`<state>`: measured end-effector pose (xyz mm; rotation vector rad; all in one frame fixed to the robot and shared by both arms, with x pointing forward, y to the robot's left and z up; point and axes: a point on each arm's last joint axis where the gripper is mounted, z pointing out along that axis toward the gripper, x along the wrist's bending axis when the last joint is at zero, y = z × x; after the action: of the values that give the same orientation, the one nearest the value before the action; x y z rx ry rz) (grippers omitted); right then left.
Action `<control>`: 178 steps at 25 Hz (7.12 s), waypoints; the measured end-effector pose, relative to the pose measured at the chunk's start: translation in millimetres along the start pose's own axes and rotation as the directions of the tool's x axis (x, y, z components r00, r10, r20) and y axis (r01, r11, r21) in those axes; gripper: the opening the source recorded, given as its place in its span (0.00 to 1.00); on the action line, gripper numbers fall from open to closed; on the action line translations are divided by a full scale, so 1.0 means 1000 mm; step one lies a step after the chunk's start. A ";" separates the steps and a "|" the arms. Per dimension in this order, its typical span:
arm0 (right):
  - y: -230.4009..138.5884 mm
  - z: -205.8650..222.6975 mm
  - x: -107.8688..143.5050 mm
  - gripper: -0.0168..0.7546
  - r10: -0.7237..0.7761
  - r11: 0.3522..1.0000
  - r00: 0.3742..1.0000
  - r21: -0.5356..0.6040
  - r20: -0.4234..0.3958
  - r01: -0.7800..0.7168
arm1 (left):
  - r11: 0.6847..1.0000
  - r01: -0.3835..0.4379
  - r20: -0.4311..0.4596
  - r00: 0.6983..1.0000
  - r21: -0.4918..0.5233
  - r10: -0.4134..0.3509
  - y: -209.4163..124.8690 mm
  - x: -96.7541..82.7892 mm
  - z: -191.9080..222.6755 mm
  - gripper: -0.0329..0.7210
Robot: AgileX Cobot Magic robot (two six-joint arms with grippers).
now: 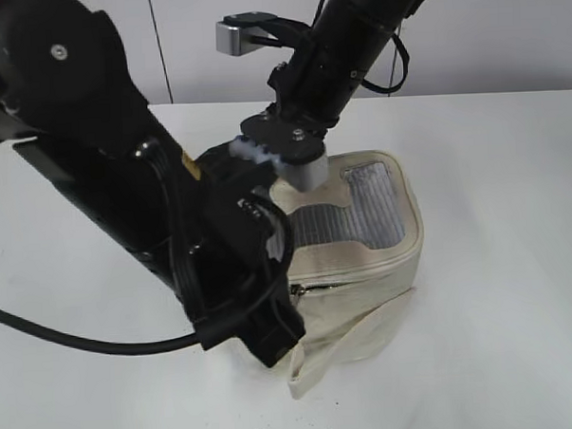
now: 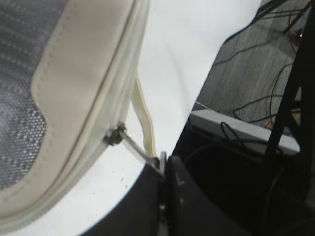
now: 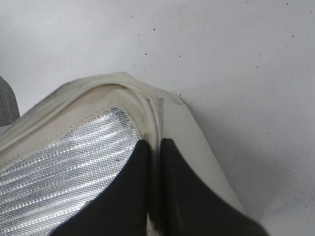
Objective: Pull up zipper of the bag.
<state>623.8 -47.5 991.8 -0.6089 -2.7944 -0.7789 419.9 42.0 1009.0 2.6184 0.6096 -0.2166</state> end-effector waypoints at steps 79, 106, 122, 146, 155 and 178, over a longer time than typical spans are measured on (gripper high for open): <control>-0.120 -0.104 -0.012 0.60 0.585 0.796 0.782 0.032 0.213 -0.604 | 0.986 0.030 0.077 0.997 -0.164 -0.018 0.114 0.142 0.013 0.50; -0.074 -0.180 -0.018 0.60 0.531 0.800 0.699 -0.556 0.478 -0.227 | 0.988 0.044 0.129 0.991 -0.146 -0.025 0.112 0.138 0.014 0.51; -0.139 -0.179 0.007 0.60 0.605 0.795 0.725 -0.302 0.329 -0.526 | 0.986 0.046 0.116 0.993 -0.161 -0.027 0.114 0.139 0.014 0.33; -0.209 -0.085 0.028 0.60 0.511 0.839 0.831 -0.340 0.220 -0.426 | 0.993 -0.048 0.119 0.991 -0.105 0.060 0.114 0.130 0.021 0.10; -0.208 -0.060 0.016 0.60 0.438 0.856 0.890 -0.360 0.128 -0.370 | 0.993 -0.048 0.120 0.991 -0.104 0.061 0.114 0.130 0.021 0.10; -0.208 -0.041 -0.013 0.03 0.461 0.847 0.878 -0.361 0.130 -0.391 | 0.993 -0.050 0.120 0.991 -0.103 0.062 0.114 0.130 0.021 0.10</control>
<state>548.0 -235.4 928.7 -1.3964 -2.5529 -1.1323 586.1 -9.1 1002.0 2.5009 0.4913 -0.3195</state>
